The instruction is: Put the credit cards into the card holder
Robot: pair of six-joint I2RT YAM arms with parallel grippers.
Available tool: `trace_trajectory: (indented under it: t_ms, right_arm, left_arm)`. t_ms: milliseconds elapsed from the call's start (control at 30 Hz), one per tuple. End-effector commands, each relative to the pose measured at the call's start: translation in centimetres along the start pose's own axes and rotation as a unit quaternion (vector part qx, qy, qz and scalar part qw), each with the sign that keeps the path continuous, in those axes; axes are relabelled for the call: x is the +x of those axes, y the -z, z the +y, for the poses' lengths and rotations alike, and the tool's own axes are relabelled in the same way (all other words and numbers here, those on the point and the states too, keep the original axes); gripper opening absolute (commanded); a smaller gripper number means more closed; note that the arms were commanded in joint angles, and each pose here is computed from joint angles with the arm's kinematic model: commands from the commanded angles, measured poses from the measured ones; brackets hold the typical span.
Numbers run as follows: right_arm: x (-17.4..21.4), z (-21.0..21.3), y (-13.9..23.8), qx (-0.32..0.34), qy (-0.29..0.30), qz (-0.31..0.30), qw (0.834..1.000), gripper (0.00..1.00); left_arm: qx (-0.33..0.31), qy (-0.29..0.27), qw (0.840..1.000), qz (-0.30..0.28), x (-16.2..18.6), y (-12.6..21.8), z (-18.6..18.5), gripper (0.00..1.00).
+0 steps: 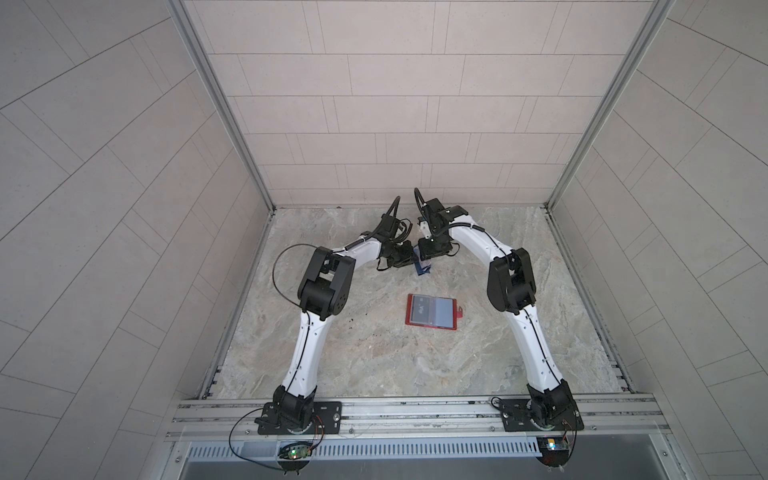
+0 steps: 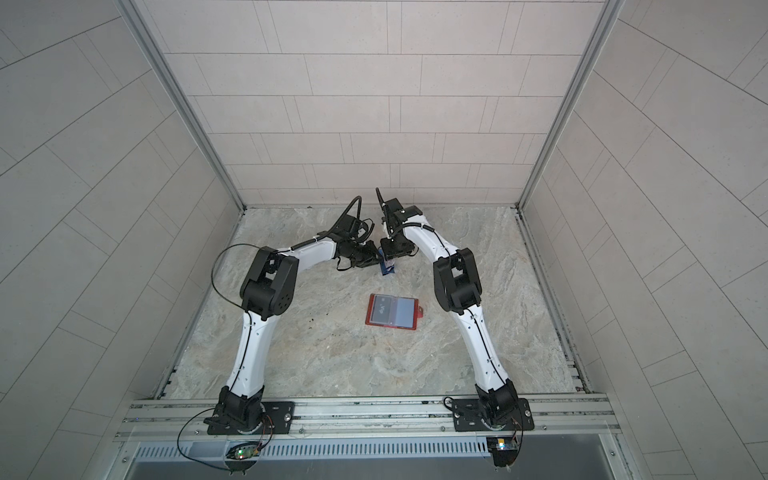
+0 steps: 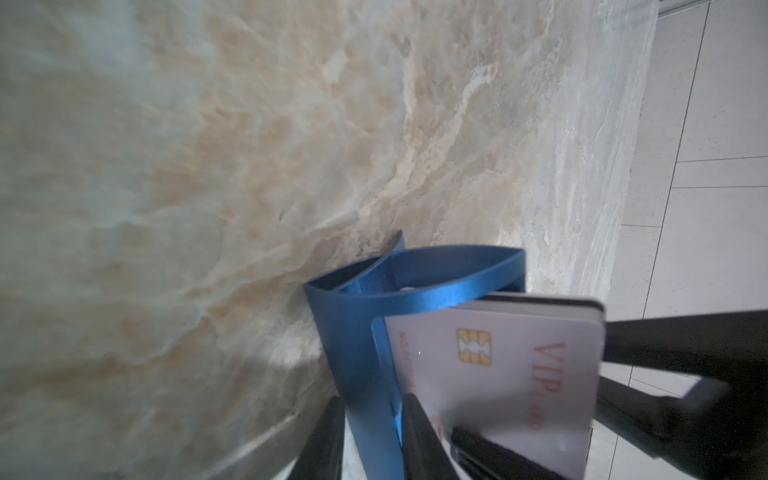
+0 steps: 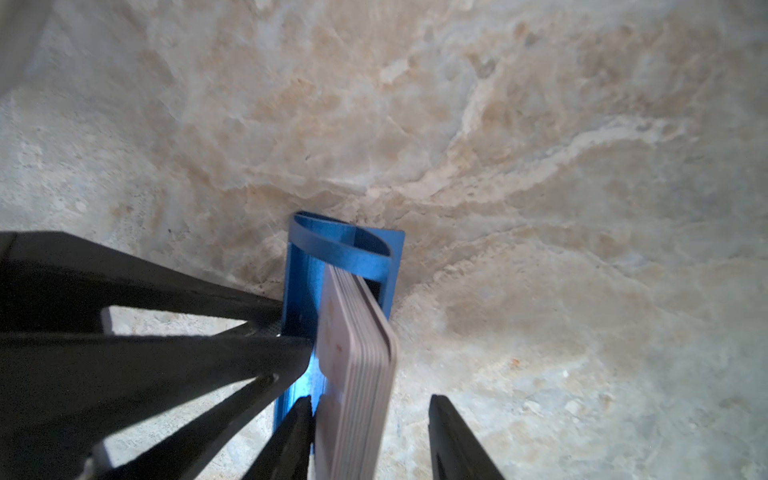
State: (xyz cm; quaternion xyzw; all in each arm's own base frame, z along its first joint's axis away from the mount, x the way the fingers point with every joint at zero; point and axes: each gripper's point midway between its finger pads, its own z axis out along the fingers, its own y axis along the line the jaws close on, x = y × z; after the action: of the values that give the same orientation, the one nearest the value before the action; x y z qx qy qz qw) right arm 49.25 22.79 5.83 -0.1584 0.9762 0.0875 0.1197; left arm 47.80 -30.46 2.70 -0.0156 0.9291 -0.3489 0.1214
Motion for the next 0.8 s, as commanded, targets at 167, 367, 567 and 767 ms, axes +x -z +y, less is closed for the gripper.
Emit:
trace_trajectory:
  t_ms: [167, 367, 567, 767]
  right_arm:
    - [0.1, -0.8, 1.4, 0.027, -0.002, 0.001, 1.000, 0.46]
    - [-0.5, -0.3, 3.0, 0.018, -0.003, -0.018, 1.000, 0.46]
    - [-0.9, -0.1, 4.2, 0.015, -0.004, -0.030, 0.999, 0.45]
    - [-1.2, 0.2, 5.3, 0.011, -0.004, -0.041, 0.999, 0.41]
  left_arm:
    - [-0.061, 0.028, 0.997, 0.047, 3.0, -1.5, 4.0, 0.27]
    - [-0.062, 0.028, 0.997, 0.048, 3.1, -1.5, 4.1, 0.27]
    - [-0.064, 0.029, 0.996, 0.050, 3.2, -1.6, 4.2, 0.26]
    - [-0.063, 0.030, 0.996, 0.049, 3.2, -1.5, 4.3, 0.26]
